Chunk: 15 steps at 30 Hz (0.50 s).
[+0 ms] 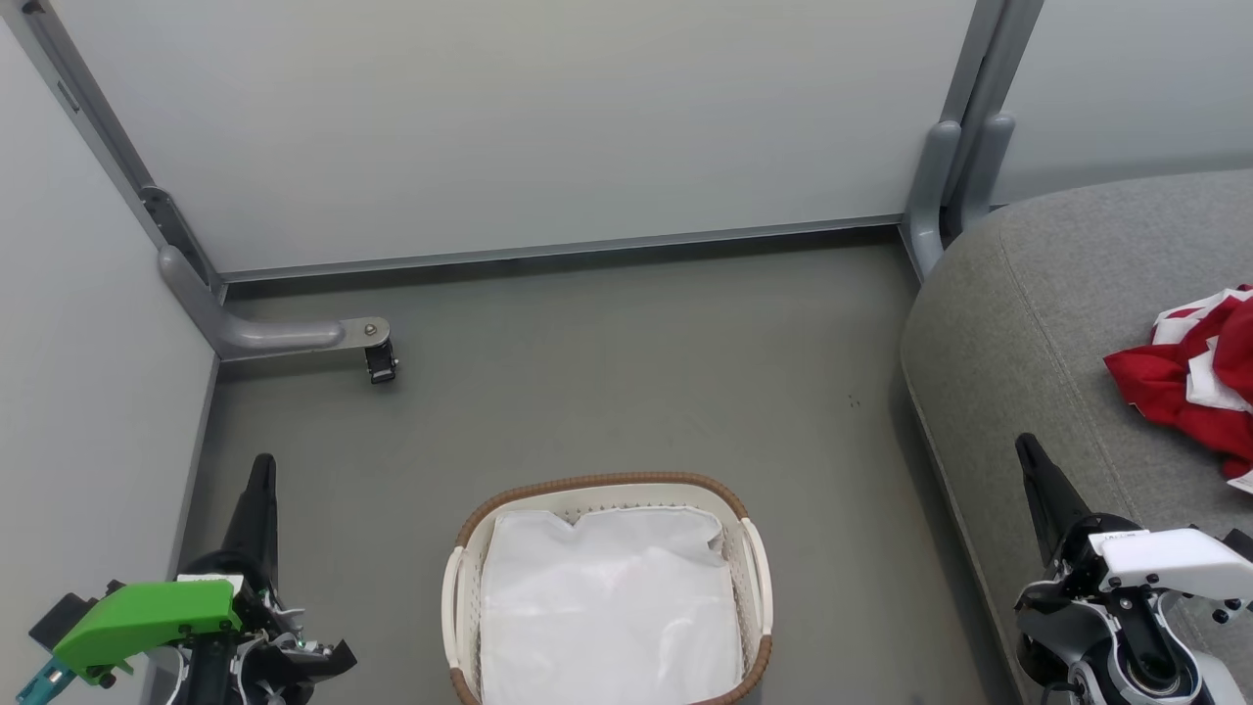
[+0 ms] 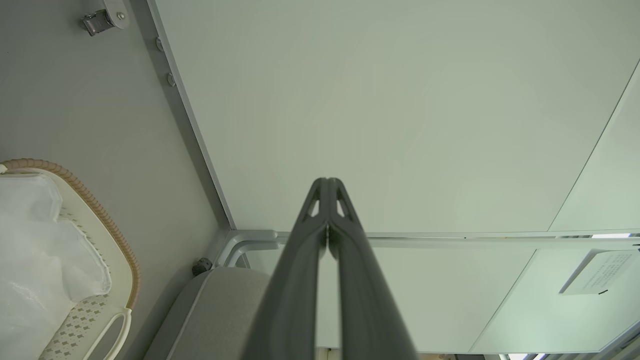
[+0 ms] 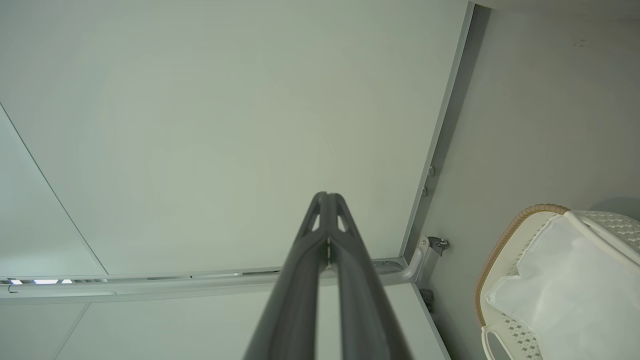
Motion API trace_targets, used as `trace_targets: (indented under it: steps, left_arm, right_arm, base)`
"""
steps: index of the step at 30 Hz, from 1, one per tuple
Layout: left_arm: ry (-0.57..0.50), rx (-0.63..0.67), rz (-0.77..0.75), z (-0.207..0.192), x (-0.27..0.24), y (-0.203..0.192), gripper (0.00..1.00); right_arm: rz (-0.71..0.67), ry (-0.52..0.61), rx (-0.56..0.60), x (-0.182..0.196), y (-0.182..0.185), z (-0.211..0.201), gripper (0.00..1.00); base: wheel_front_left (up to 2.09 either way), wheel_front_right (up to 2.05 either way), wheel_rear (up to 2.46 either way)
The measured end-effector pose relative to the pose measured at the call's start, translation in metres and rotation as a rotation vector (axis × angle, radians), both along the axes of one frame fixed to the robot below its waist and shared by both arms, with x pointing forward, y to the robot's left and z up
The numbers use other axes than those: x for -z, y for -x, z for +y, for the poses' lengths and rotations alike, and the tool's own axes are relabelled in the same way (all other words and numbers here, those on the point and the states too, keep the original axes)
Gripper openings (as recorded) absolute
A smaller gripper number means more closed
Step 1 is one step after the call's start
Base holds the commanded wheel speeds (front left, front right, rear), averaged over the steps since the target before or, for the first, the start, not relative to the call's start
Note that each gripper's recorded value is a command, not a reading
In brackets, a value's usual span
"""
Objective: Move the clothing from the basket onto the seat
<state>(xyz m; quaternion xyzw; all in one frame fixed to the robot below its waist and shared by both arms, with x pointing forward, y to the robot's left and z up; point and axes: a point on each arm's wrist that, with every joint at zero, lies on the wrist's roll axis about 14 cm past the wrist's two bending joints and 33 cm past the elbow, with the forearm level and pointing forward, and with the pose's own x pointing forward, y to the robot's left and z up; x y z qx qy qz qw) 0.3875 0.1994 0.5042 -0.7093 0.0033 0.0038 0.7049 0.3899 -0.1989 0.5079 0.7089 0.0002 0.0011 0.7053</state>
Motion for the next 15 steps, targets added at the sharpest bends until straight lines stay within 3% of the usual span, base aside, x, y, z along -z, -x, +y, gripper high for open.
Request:
trace_targets:
  steps: [15]
  left_arm:
    - [0.0,0.0,0.0,0.0,0.0,0.0,0.0]
  right_arm:
    - [0.0,0.0,0.0,0.0,0.0,0.0,0.0]
  base:
    - [0.0,0.0,0.0]
